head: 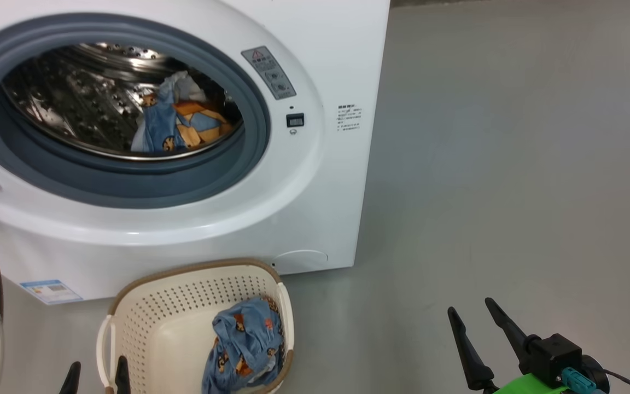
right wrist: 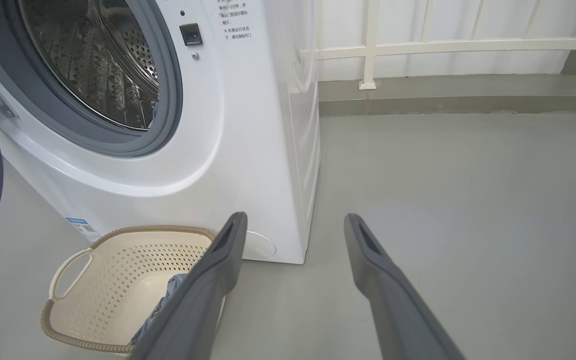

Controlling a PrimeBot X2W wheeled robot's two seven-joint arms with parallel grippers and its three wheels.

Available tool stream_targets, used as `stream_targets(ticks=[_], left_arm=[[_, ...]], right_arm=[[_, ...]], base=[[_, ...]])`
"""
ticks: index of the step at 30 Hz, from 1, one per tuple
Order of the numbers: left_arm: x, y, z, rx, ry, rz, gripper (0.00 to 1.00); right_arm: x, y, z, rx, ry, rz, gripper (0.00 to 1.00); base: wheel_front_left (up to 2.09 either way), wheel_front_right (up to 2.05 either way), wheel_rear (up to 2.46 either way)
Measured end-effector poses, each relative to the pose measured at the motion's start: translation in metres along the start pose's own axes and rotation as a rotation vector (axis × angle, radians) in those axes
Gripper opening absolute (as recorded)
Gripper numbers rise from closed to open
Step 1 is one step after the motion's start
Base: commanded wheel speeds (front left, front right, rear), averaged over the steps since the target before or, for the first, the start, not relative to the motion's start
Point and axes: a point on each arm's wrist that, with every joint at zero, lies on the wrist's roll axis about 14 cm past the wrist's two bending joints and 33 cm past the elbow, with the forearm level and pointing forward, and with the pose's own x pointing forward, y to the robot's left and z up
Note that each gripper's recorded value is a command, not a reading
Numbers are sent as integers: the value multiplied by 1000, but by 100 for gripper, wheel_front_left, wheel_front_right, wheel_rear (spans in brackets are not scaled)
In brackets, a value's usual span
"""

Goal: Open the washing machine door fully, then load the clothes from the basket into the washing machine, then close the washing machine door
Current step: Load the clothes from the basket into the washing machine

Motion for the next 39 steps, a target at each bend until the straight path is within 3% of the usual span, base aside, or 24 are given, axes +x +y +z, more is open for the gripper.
stream_targets(ticks=[22, 28, 29, 32, 39], left_arm=[[74, -13, -54, -36, 135, -48, 100], [94, -13, -91, -49, 222, -47, 100], [106, -16, -121, -59, 288, -51, 100], [121, -19, -147, -57, 336, -68, 100], [135, -25, -193, -75, 437, -105, 100]], right_arm=[[51, -12, -41, -5, 104, -7, 100], [66, -18, -63, 1, 150, -16, 100], [73, -21, -85, 12, 198, -18, 100], [77, -26, -105, 14, 243, -26, 100], [84, -32, -129, 19, 288, -35, 100]], base=[[0, 0, 0], [0, 0, 0], [0, 0, 0], [0, 0, 0], [0, 0, 0]])
